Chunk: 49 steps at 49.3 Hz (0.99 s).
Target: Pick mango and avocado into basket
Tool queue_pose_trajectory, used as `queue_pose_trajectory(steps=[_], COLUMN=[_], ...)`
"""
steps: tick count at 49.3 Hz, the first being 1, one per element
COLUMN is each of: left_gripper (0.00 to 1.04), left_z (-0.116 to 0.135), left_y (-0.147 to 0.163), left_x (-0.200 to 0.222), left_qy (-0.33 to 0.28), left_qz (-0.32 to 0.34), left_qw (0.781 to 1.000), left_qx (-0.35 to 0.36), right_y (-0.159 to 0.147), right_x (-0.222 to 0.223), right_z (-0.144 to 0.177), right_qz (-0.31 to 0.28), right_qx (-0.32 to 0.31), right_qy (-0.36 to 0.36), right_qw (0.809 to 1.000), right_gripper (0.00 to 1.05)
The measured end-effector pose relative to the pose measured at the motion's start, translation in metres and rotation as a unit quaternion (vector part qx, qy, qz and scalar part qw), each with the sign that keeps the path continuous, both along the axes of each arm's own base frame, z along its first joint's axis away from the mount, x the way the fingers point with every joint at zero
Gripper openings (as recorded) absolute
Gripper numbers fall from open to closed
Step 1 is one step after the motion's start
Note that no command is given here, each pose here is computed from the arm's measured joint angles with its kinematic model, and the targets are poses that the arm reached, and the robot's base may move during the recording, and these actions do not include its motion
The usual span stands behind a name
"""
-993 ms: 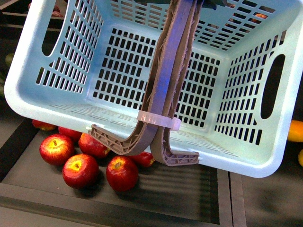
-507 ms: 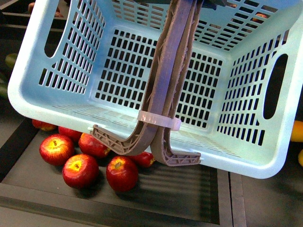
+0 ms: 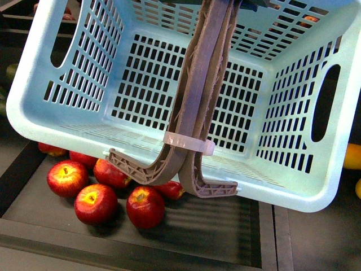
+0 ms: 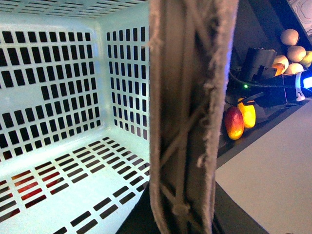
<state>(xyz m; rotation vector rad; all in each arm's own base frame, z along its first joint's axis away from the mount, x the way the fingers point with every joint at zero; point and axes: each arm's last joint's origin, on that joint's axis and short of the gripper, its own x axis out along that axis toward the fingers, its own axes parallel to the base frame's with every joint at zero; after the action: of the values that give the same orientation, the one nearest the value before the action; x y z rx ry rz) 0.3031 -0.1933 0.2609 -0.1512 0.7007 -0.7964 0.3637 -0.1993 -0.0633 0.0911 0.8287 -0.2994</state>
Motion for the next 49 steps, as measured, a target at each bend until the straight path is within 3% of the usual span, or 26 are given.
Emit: queue_pose_trajectory(steps=[19, 35, 49], left_gripper=[0.08, 0.08, 0.08], left_z=[0.0, 0.0, 0.0], left_y=[0.0, 0.0, 0.0], left_x=[0.0, 0.0, 0.0], left_qy=[0.0, 0.0, 0.0], left_qz=[0.0, 0.0, 0.0], left_qw=[1.0, 1.0, 1.0], left_qx=[0.0, 0.0, 0.0], right_y=[0.007, 0.015, 0.022], right_x=[-0.01, -0.022, -0.024], right_z=[-0.013, -0.021, -0.014], right_qz=[-0.053, -0.187, -0.224], right_qx=[0.05, 0.088, 0.058], right_qy=[0.022, 0.037, 0.02], right_qw=[0.997, 0.978, 0.973], right_gripper=[0.97, 0.97, 0.97])
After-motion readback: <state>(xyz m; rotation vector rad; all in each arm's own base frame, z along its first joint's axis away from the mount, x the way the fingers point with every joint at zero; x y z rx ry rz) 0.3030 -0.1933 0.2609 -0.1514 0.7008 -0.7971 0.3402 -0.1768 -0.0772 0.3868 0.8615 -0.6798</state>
